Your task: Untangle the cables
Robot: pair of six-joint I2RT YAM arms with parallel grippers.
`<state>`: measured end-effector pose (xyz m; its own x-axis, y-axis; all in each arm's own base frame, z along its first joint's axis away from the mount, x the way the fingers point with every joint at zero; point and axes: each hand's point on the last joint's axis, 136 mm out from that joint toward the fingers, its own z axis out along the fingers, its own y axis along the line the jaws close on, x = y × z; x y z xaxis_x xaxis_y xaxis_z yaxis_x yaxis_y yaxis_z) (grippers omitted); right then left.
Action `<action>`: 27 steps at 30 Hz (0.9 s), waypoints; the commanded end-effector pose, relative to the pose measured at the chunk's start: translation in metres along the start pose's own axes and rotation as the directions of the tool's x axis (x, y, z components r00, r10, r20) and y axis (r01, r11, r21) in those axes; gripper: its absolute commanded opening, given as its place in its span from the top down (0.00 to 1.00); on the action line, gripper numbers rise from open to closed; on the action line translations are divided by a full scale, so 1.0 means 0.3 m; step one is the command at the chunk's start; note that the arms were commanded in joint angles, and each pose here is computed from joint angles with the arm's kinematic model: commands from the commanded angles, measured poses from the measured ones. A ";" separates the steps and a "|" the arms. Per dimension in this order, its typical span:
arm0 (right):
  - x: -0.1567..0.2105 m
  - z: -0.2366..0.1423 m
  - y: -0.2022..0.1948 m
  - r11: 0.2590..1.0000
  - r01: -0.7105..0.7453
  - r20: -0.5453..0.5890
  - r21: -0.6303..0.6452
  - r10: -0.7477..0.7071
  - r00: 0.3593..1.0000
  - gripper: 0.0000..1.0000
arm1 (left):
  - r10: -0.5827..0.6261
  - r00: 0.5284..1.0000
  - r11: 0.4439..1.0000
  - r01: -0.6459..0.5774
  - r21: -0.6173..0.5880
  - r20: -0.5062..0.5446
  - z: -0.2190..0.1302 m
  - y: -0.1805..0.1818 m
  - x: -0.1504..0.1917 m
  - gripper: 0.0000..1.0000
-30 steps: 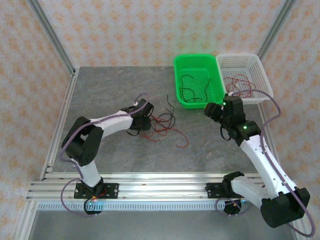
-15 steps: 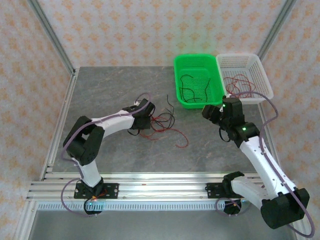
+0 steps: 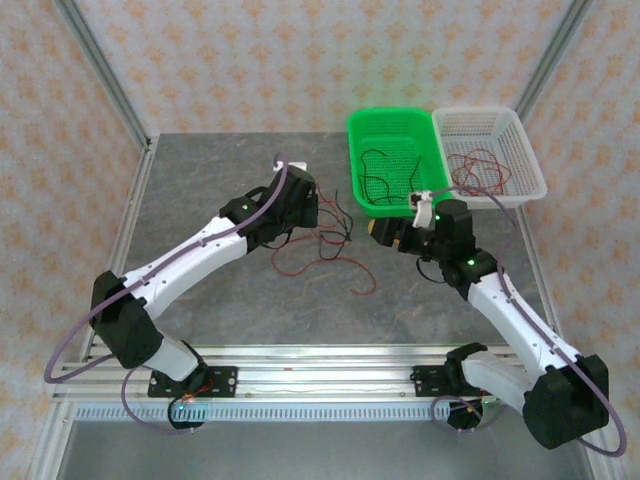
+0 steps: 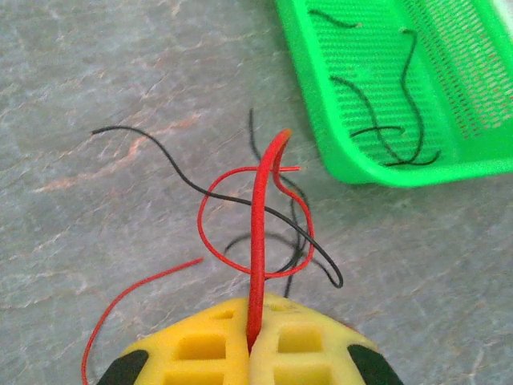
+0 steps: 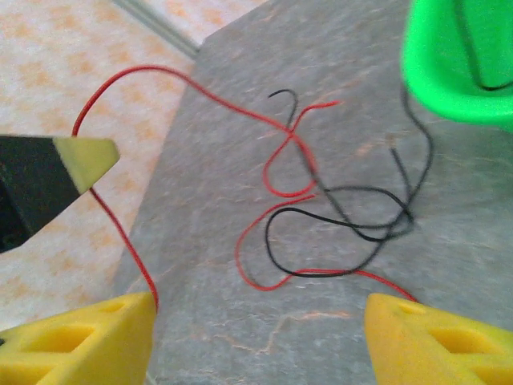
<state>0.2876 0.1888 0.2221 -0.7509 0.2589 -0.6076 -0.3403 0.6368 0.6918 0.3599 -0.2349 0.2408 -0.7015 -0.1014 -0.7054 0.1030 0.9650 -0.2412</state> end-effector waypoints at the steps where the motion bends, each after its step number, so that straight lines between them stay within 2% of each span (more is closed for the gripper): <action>1: -0.034 0.031 0.112 0.983 0.121 0.031 -0.139 -0.118 0.993 0.31 | 0.018 1.000 0.999 -0.019 0.048 0.012 -0.078 -0.049 -0.040 1.00; 5: -0.039 0.111 0.134 0.973 0.188 0.015 -0.136 -0.188 0.982 0.31 | 0.013 0.999 0.994 -0.018 0.108 0.043 -0.131 -0.100 -0.082 1.00; 8: -0.045 0.181 0.102 0.972 0.224 -0.012 -0.066 -0.225 0.974 0.31 | 0.006 0.998 0.992 -0.014 0.128 0.061 -0.160 -0.115 -0.103 1.00; 13: -0.036 0.292 0.043 0.975 0.224 -0.061 0.008 -0.223 0.973 0.31 | -0.016 0.996 0.989 0.003 0.148 0.083 -0.199 -0.118 -0.119 1.00; 16: -0.033 0.364 0.002 0.981 0.191 -0.051 0.045 -0.189 0.981 0.34 | -0.029 0.995 0.985 0.012 0.172 0.095 -0.222 -0.126 -0.130 1.00; 23: -0.074 0.506 -0.069 0.993 0.072 0.058 0.098 -0.078 0.995 0.54 | -0.037 0.993 0.977 0.014 0.211 0.108 -0.264 -0.144 -0.152 1.00; 27: -0.016 0.573 -0.114 0.988 0.033 0.052 0.153 -0.042 0.998 0.64 | -0.044 0.990 0.975 0.013 0.224 0.132 -0.303 -0.149 -0.178 1.00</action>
<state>0.3819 0.2817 0.1186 -0.7665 0.1822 -0.6159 -0.2973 0.7494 0.5917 0.3386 -0.2521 0.3166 -0.6435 -0.1437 -0.7519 0.2181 0.9071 -0.3601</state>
